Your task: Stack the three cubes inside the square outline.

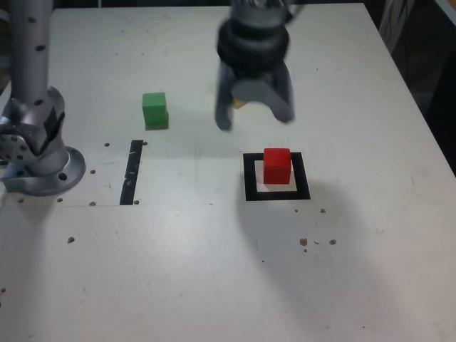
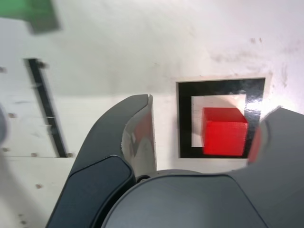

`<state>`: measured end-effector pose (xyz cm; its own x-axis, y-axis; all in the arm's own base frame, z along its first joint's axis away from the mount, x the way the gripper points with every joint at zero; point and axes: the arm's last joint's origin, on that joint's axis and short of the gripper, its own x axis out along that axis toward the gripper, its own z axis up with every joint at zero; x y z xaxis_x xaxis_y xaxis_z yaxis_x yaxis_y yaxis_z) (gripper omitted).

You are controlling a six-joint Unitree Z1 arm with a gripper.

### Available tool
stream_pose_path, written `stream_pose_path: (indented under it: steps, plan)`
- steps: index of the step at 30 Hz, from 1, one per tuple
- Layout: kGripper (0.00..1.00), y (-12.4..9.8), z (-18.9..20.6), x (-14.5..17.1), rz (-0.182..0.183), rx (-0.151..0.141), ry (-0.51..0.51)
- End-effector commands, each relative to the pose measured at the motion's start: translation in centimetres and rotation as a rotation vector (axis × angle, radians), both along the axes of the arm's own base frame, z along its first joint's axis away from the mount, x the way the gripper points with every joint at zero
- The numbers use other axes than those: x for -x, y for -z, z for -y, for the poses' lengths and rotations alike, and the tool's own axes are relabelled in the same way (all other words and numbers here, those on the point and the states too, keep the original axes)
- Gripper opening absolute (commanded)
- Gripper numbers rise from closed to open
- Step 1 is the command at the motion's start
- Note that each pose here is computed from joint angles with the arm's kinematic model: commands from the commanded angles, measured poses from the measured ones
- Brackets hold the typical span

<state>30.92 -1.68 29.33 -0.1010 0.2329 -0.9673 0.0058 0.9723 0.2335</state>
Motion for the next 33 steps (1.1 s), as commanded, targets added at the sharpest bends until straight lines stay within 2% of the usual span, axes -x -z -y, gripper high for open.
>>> stream_pose_path:
  steps: [1,4,6,10,13,19,23,28,33]
  plan:
    - [0.94,-2.0,-2.1,2.1,0.024,-0.013,-0.048]
    - [0.94,-3.0,-4.6,3.6,0.035,-0.025,-0.113]
    - [0.94,-3.0,-6.4,4.1,0.029,-0.029,-0.160]
    - [0.94,-2.2,-10.3,4.6,0.010,-0.029,-0.260]
    - [0.94,-1.4,-12.6,4.6,0.015,-0.028,-0.322]
    - [0.94,1.0,-15.6,3.3,0.039,0.008,-0.458]
    - [0.94,2.3,-16.9,2.3,0.041,0.031,-0.540]
    - [0.93,3.8,-18.0,1.4,0.011,0.058,-0.593]
    - [0.92,5.3,-18.7,0.7,-0.024,0.070,-0.608]
